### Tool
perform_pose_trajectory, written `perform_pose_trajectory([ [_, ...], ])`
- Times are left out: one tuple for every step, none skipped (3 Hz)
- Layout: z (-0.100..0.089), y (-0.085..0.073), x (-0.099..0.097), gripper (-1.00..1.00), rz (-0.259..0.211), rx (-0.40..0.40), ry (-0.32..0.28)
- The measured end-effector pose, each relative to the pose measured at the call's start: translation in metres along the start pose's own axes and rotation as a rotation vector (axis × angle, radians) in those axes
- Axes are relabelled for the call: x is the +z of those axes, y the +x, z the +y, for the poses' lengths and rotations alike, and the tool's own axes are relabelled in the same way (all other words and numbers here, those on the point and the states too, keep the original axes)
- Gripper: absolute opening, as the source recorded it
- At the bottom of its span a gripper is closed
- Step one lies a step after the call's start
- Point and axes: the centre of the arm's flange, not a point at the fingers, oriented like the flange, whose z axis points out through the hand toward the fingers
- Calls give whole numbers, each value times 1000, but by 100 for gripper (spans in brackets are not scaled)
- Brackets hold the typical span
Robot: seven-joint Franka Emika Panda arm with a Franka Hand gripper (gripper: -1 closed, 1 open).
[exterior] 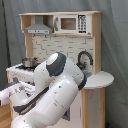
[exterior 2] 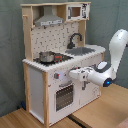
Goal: Play with the kitchen
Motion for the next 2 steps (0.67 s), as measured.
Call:
perform_pose_trajectory([
  [14, 2, -20, 100, 15, 101, -15],
  [27, 9, -46, 100, 11, 99, -27],
])
